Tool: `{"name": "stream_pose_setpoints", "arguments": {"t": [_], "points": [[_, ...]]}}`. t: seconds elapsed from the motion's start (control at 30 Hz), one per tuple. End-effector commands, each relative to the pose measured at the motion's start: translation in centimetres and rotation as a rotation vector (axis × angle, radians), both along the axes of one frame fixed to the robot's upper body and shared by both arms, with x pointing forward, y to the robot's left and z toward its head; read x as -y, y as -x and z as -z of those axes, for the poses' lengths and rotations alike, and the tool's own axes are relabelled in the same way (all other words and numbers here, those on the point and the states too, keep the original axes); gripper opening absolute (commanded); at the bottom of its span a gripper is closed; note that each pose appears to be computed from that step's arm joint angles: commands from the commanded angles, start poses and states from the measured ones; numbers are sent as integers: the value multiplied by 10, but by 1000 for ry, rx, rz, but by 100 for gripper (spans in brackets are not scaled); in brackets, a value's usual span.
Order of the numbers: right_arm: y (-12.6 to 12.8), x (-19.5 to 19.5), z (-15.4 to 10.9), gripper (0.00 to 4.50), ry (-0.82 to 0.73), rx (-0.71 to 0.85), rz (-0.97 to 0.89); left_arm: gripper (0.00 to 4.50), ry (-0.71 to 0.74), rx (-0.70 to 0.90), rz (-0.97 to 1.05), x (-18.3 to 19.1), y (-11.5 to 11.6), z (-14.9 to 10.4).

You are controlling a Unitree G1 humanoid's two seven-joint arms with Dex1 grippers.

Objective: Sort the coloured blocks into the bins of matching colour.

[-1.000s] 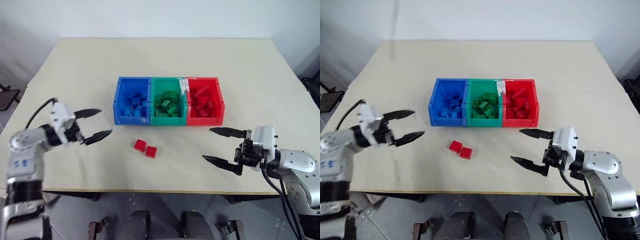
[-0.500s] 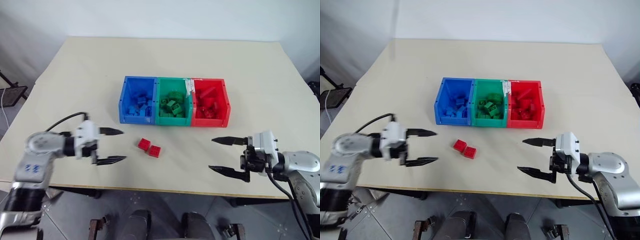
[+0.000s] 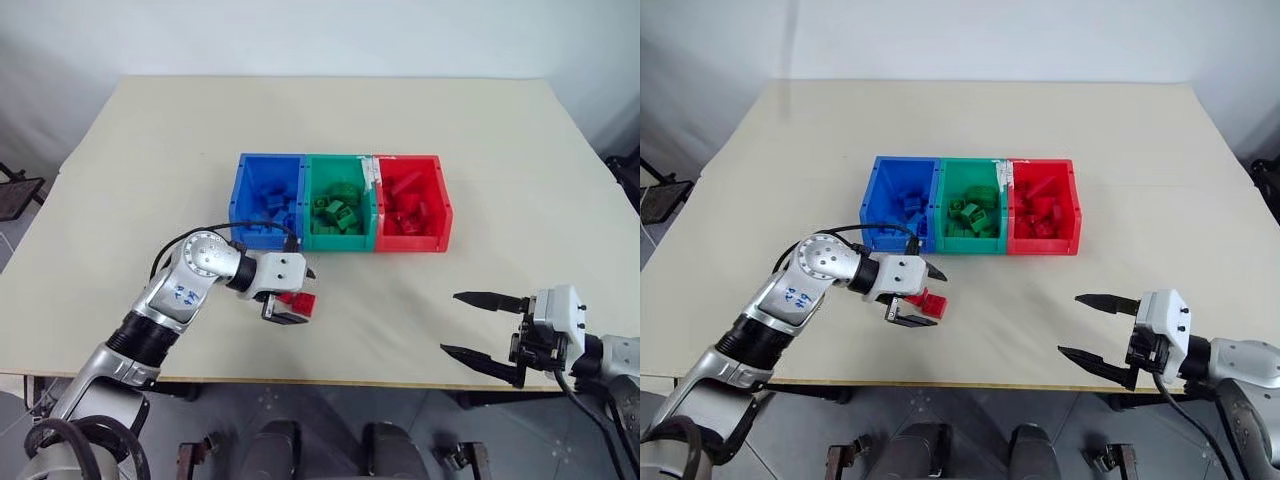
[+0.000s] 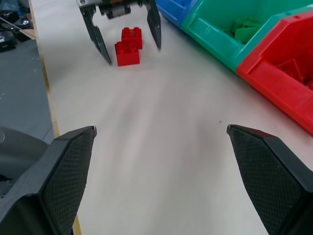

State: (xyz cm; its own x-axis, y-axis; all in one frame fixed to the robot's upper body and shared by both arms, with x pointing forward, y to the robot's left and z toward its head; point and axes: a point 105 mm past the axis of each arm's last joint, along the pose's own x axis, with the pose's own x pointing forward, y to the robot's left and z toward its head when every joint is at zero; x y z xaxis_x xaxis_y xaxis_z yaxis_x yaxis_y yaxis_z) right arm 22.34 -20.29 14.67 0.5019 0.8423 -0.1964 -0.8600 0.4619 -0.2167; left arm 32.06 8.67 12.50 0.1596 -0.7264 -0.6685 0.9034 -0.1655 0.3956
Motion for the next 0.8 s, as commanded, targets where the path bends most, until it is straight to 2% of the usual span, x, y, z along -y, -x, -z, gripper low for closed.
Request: {"name": "stream_pose_setpoints", "arguments": {"t": [0.03, 0.1, 0.33, 0.37, 0.43, 0.53, 0.63, 0.73, 0.8], "points": [[3, -2, -9, 450, -15, 35, 11, 428, -51, 3, 1, -5, -1, 2], [4, -1, -9, 450, -17, 43, 28, 386, 0, -13, -2, 3, 0, 0], [7, -1, -8, 450, -42, 52, 63, 163, 2, -63, 31, 4, 7, 8], [7, -1, -8, 450, -45, 53, 70, 148, 11, -66, 26, 4, 6, 8], [7, 1, -9, 450, -60, 63, 94, 148, 51, -63, 20, 6, 4, 5], [6, 8, -14, 450, -126, 98, 178, 148, 317, -76, -61, 29, -15, -26], [6, 16, -20, 450, -187, 146, 278, 148, 474, -69, -79, 49, -31, -58], [6, 20, -23, 450, -212, 170, 330, 148, 523, -83, -78, 59, -37, -71], [9, 24, -21, 450, -227, 186, 377, 148, 592, -84, -62, 79, -46, -91]]}}
